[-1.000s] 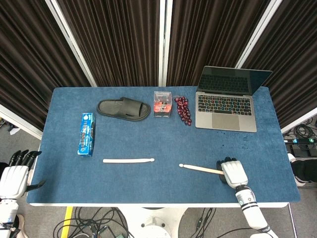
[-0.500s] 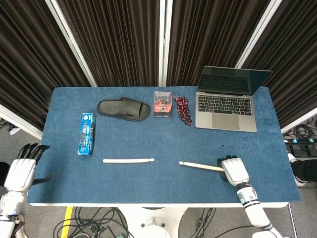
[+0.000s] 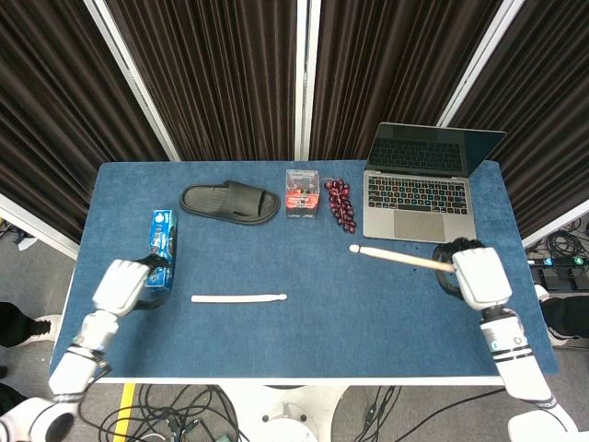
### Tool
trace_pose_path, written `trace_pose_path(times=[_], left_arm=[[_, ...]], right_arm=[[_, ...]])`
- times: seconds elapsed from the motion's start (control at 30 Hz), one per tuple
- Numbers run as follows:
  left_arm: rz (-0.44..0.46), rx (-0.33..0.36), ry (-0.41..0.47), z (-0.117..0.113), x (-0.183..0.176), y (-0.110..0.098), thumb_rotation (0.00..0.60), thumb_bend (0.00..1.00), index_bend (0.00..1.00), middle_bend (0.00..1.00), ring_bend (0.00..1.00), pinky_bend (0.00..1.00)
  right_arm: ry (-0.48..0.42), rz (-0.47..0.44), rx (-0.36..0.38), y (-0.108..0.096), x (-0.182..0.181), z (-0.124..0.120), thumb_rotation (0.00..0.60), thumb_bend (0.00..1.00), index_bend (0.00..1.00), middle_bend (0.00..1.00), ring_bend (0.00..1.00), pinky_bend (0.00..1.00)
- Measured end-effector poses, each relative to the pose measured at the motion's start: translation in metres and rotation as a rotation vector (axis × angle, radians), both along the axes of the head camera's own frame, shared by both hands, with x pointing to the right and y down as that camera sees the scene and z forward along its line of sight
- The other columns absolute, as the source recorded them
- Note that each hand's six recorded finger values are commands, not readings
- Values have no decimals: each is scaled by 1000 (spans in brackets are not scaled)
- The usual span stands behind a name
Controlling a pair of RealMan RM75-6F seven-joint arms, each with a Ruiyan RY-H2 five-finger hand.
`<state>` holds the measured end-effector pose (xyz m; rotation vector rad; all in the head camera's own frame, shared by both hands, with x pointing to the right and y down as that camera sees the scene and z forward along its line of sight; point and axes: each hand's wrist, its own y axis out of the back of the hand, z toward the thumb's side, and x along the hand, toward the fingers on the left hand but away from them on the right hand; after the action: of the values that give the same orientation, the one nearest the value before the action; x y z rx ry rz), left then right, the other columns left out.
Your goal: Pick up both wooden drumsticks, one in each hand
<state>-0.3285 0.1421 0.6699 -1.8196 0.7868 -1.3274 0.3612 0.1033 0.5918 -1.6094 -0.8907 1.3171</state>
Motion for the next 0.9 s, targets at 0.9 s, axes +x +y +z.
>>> trace_pose_path(times=[0.9], left_arm=[[72, -173, -193, 75, 102, 29, 600, 262, 434, 459, 754, 855]], right_arm=[[31, 111, -64, 25, 37, 10, 600, 746, 571, 561, 348, 409]])
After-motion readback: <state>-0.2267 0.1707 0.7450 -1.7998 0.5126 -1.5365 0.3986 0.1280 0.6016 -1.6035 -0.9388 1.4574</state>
